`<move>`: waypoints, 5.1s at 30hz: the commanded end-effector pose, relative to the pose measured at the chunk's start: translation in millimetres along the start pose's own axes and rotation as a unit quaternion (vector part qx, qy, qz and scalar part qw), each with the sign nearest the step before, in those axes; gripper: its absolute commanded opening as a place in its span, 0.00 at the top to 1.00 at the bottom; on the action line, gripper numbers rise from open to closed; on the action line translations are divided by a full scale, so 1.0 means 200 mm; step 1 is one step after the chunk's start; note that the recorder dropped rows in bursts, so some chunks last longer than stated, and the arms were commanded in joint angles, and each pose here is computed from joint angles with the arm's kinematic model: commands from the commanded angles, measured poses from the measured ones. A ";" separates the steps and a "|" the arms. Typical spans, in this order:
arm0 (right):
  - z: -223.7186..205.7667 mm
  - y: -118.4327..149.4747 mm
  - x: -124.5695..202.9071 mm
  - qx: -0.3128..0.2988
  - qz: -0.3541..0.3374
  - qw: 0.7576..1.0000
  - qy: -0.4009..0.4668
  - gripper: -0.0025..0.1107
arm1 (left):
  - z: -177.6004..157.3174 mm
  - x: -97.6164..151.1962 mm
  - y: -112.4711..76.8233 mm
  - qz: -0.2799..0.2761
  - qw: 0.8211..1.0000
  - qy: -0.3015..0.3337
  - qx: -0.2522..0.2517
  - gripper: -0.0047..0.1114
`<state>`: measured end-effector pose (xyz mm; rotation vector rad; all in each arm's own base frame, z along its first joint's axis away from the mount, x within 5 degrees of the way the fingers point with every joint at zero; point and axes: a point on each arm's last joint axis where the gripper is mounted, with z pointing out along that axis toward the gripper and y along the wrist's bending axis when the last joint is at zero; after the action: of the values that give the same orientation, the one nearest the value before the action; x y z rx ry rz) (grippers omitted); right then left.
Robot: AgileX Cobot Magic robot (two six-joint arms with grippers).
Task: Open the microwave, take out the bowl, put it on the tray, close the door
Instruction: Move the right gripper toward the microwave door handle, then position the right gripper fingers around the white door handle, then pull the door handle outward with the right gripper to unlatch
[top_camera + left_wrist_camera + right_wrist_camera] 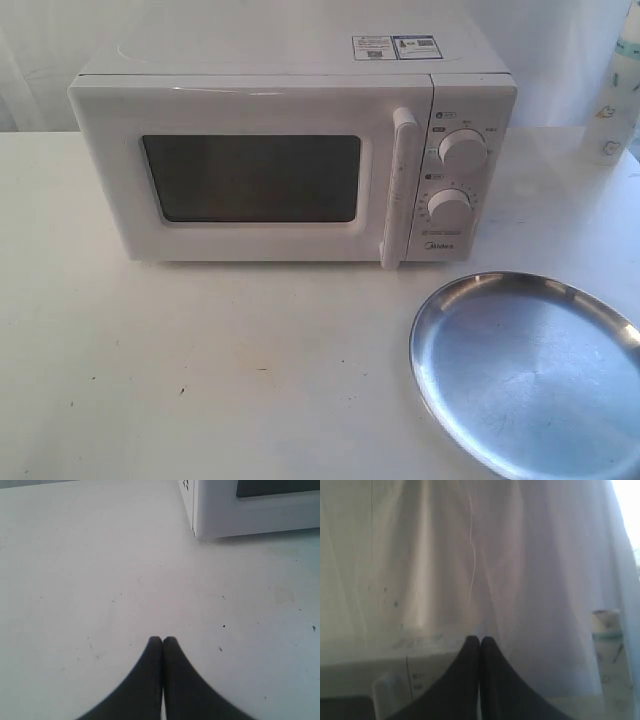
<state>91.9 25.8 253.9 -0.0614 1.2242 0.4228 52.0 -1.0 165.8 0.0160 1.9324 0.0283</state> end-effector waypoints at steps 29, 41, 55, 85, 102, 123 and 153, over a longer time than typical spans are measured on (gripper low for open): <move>0.84 -0.01 0.81 -0.368 -0.073 0.900 0.223 0.70 | 0.00 0.00 0.00 -0.004 1.000 -0.001 0.004 0.96; 0.86 0.14 0.87 -0.389 -0.105 0.878 0.260 0.42 | 0.00 0.00 0.00 -0.004 1.000 -0.001 0.004 0.96; 0.92 0.09 0.91 -0.317 -0.143 0.886 0.308 0.55 | 0.00 0.00 0.00 -0.004 1.000 -0.001 0.004 0.96; 1.03 0.19 1.03 -0.328 -0.175 0.867 0.332 0.98 | 0.00 0.00 0.00 -0.004 1.000 -0.001 0.004 0.96; 0.95 0.26 1.01 -0.451 -0.198 0.811 0.315 0.98 | 0.00 0.00 0.00 -0.004 1.000 -0.001 0.004 0.96; 0.83 0.31 0.95 -0.518 -0.168 0.786 0.293 0.98 | 0.00 0.00 0.00 -0.004 1.000 -0.001 0.004 0.96; 0.84 0.04 0.92 -0.226 -0.260 0.771 0.535 0.98 | 0.00 0.00 0.00 -0.004 1.000 -0.001 0.004 0.96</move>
<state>291.1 133.2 123.2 -1.2474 2.1424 0.1550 52.0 -1.0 165.8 0.0160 1.9324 0.0283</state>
